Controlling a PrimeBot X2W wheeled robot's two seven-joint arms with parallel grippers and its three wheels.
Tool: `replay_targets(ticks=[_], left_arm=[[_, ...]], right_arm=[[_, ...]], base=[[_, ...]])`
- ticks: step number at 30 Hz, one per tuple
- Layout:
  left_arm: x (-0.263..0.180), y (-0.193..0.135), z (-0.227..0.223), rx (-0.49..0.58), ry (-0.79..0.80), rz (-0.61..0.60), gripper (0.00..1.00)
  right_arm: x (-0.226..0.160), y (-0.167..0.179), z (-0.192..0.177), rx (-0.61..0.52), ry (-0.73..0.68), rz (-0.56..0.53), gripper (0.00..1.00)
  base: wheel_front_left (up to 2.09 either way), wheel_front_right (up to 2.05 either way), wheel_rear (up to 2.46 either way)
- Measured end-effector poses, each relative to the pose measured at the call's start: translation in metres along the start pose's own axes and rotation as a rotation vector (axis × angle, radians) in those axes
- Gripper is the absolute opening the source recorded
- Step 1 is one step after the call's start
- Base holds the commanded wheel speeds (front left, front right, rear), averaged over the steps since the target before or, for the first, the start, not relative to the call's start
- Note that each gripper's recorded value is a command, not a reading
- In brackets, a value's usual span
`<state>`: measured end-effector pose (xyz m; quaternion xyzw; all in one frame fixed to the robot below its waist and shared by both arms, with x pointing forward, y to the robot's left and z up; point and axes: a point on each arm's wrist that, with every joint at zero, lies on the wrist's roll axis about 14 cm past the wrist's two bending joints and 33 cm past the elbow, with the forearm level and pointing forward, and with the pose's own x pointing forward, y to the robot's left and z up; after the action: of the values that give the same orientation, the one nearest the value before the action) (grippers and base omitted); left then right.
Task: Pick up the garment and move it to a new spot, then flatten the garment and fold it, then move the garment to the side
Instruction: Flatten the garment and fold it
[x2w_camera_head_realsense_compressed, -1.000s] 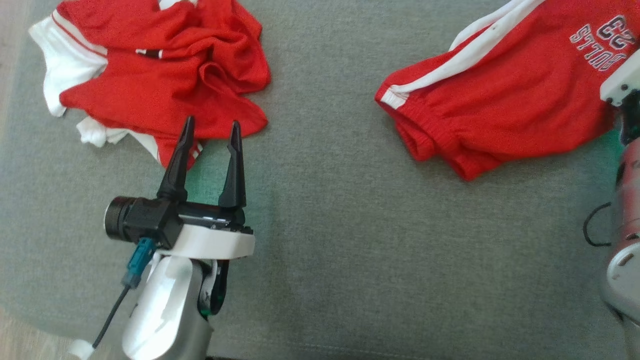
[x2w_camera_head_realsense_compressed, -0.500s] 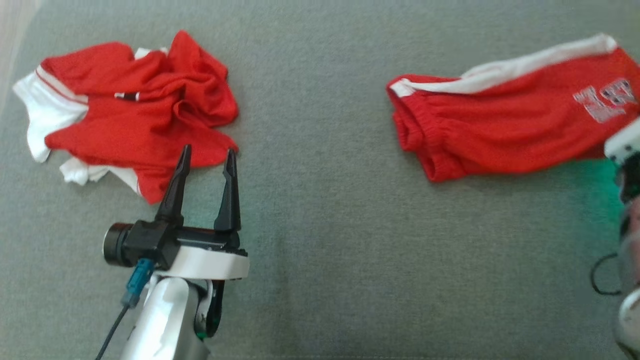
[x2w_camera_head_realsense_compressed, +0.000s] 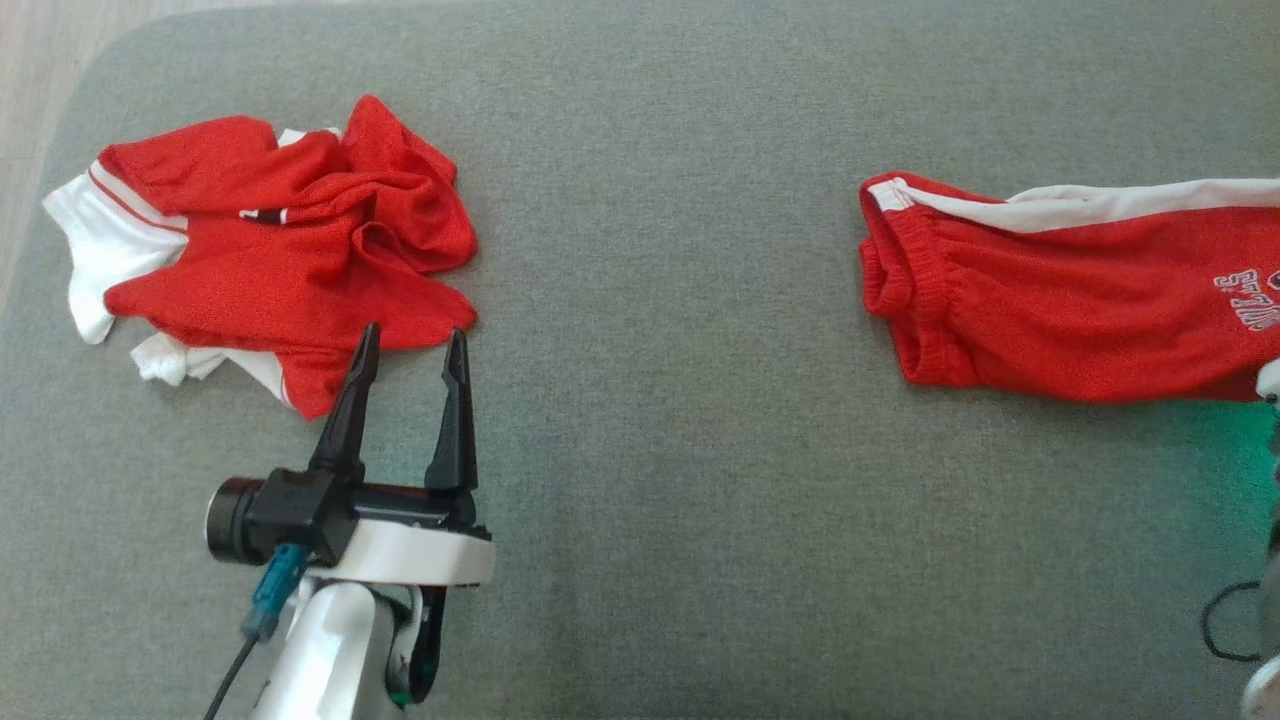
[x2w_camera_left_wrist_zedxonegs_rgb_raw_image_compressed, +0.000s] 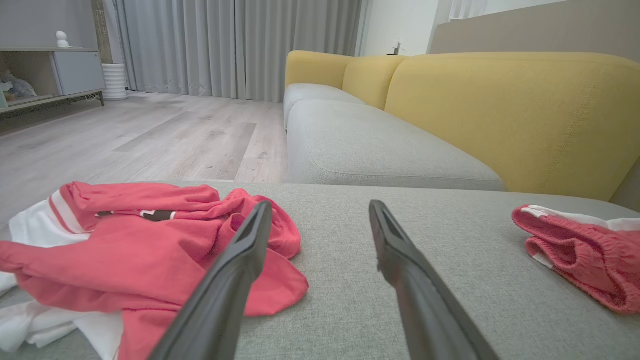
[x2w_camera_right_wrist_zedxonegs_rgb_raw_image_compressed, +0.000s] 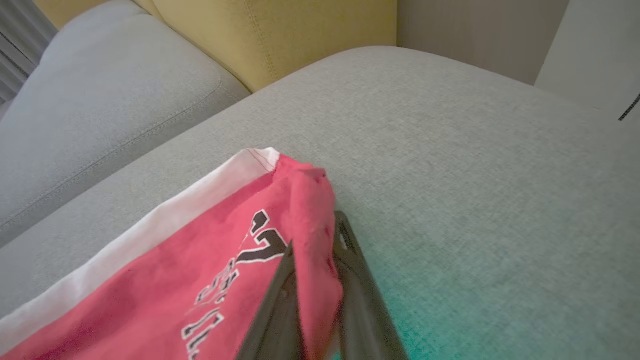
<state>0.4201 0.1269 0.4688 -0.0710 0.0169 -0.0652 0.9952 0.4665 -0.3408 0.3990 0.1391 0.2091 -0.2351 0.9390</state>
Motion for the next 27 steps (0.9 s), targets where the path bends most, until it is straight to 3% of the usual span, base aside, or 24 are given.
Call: replay_targets(ticks=[4, 12, 18, 27], left_arm=[[-0.002, 0.003, 0.002, 0.002, -0.004, 0.009, 1.0], [-0.008, 0.005, 0.014, 0.015, -0.032, 0.019, 1.0], [-0.019, 0.009, 0.018, 0.026, -0.042, 0.032, 1.0], [-0.032, 0.018, 0.02, 0.029, -0.044, 0.064, 1.0]], right_arm=[[-0.001, 0.023, 0.005, 0.019, -0.037, 0.047, 0.0], [-0.024, 0.106, 0.033, 0.103, -0.163, 0.257, 0.0], [-0.061, 0.181, 0.061, 0.135, -0.247, 0.51, 0.0], [-0.117, 0.229, -0.029, -0.025, -0.057, 0.749, 0.0]], base=[[0.0, 0.0, 0.0], [0.0, 0.0, 0.0], [0.0, 0.0, 0.0], [0.0, 0.0, 0.0]])
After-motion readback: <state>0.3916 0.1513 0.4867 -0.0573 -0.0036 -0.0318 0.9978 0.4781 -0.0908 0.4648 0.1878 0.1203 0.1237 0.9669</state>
